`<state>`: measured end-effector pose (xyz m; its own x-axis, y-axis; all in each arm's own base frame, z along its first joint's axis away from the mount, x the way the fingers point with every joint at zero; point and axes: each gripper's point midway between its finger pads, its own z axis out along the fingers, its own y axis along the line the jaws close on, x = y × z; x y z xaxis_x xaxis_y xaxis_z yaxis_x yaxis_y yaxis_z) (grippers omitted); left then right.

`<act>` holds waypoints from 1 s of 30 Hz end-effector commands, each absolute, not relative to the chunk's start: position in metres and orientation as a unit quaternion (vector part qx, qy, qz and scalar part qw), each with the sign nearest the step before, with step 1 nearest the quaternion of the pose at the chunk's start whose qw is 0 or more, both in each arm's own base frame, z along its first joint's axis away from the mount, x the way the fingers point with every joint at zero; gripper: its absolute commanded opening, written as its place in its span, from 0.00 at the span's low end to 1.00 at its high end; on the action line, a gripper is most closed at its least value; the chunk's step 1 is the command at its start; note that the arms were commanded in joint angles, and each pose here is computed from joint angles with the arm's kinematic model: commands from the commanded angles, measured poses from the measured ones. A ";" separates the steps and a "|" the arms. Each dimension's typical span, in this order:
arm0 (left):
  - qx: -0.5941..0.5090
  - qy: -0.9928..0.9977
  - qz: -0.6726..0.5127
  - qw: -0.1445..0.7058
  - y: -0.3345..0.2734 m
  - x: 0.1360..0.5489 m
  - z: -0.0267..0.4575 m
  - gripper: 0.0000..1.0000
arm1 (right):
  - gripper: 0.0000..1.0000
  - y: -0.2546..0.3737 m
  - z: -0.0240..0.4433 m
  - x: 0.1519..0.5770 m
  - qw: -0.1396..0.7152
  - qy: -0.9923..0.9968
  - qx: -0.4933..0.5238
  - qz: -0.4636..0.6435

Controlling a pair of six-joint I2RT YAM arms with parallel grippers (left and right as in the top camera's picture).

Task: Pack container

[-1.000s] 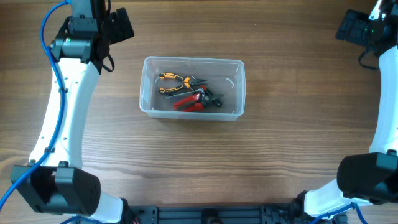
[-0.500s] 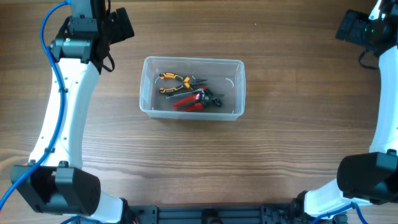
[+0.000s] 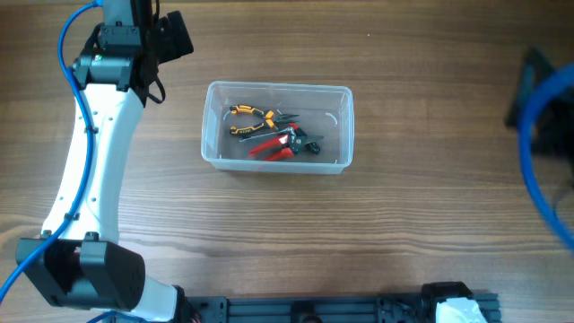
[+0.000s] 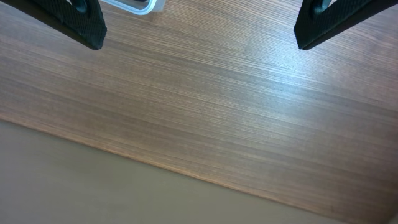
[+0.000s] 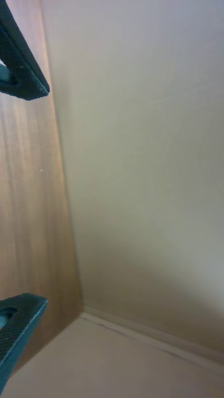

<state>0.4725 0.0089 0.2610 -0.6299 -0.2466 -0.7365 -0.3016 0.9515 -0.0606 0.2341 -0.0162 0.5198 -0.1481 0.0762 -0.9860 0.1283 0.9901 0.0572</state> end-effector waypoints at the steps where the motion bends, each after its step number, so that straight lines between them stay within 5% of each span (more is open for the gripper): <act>1: -0.164 0.898 0.035 0.408 0.011 0.471 0.266 1.00 | 1.00 -0.021 0.498 0.211 0.656 0.750 0.081 -0.020; 12: -0.164 0.898 0.035 0.408 0.011 0.471 0.266 1.00 | 1.00 0.005 0.392 0.231 0.822 0.560 0.059 0.085; 18: -0.164 0.898 0.035 0.408 0.011 0.471 0.266 1.00 | 1.00 0.004 0.310 0.235 0.800 0.575 0.102 0.139; 30: -0.164 0.898 0.035 0.408 0.011 0.471 0.266 1.00 | 1.00 -0.002 0.258 0.239 0.778 0.606 0.105 0.128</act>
<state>0.4719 0.0100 0.2606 -0.6296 -0.2493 -0.7358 -0.3086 0.9494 -0.0576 0.2387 -0.0058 0.2653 0.2483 0.3146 -0.9162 -0.0431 0.9484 0.3140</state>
